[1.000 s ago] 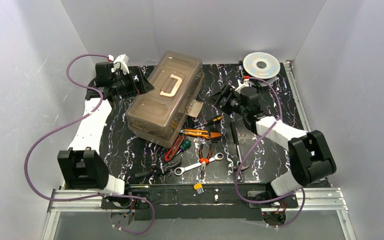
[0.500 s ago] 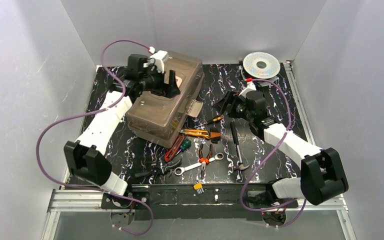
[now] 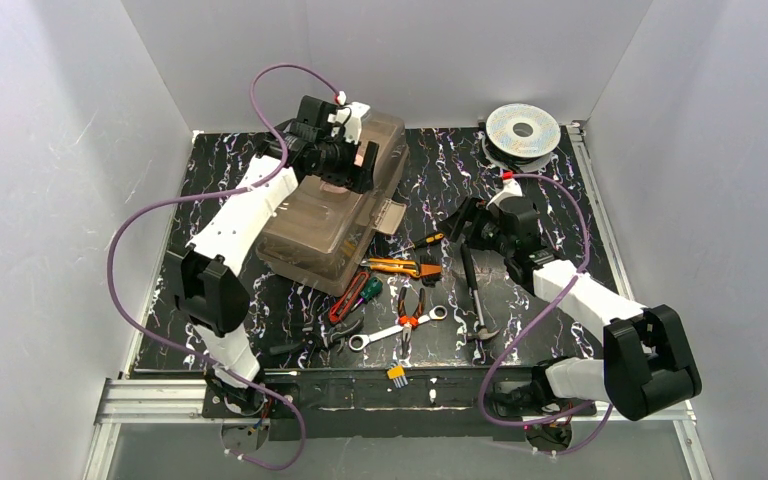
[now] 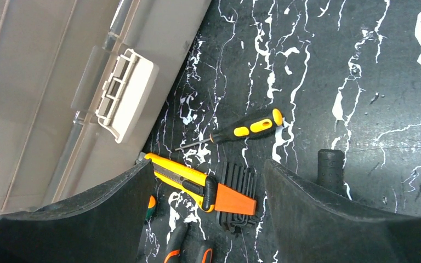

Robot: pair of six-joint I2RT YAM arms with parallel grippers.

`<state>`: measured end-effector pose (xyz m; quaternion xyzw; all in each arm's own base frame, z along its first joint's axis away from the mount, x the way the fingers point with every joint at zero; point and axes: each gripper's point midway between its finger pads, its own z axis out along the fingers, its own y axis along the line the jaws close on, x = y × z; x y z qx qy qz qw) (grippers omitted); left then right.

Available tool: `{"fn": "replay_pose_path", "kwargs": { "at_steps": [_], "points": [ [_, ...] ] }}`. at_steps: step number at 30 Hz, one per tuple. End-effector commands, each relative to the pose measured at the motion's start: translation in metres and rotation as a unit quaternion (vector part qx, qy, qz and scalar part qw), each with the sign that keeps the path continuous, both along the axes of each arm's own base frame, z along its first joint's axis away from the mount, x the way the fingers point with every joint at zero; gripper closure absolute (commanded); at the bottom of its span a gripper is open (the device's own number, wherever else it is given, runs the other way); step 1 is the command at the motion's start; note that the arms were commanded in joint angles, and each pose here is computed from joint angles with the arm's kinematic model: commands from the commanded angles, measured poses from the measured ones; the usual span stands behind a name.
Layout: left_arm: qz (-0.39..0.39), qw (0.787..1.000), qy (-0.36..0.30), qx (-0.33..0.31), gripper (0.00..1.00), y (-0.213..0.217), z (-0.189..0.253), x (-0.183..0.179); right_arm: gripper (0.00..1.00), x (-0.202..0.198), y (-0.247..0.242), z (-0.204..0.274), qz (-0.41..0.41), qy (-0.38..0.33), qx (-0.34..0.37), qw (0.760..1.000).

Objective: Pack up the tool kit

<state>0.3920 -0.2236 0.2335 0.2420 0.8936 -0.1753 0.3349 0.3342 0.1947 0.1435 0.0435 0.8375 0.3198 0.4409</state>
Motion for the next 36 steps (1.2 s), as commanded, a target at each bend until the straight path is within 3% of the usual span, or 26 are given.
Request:
{"fn": "replay_pose_path", "kwargs": {
  "at_steps": [1,4,8,15,18,28,32,34,36],
  "points": [
    [-0.003,0.998,0.064,0.030,0.20,0.007,-0.018,-0.019,0.20,0.009,-0.005,0.020,-0.012,-0.039,0.019,0.999],
    [-0.026,0.994,0.105,-0.012,0.26,-0.008,-0.015,-0.034,0.20,0.010,-0.007,0.017,-0.014,-0.035,0.022,0.999],
    [-0.064,0.981,0.144,-0.111,0.41,-0.031,0.011,-0.050,0.20,0.011,-0.008,0.014,-0.013,-0.028,0.029,0.999],
    [-0.058,0.956,0.156,-0.243,0.59,-0.029,0.051,-0.039,0.21,0.011,-0.007,0.012,-0.009,-0.022,0.034,0.999],
    [-0.056,0.949,0.154,-0.269,0.63,-0.025,0.063,-0.032,0.21,0.012,-0.006,0.012,-0.007,-0.021,0.035,0.999],
    [-0.059,0.950,0.129,-0.279,0.64,-0.020,0.083,-0.026,0.22,0.013,0.007,0.030,0.031,-0.036,0.045,0.998],
    [-0.061,0.949,0.128,-0.281,0.64,-0.019,0.085,-0.025,0.31,0.013,0.029,0.073,0.083,-0.062,0.061,0.993],
    [-0.062,0.950,0.124,-0.281,0.64,-0.019,0.087,-0.025,0.44,0.014,0.043,0.092,0.108,-0.069,0.064,0.990],
    [-0.061,0.950,0.122,-0.280,0.64,-0.019,0.087,-0.024,0.64,0.016,0.059,0.107,0.130,-0.073,0.067,0.987]
  ]
}}
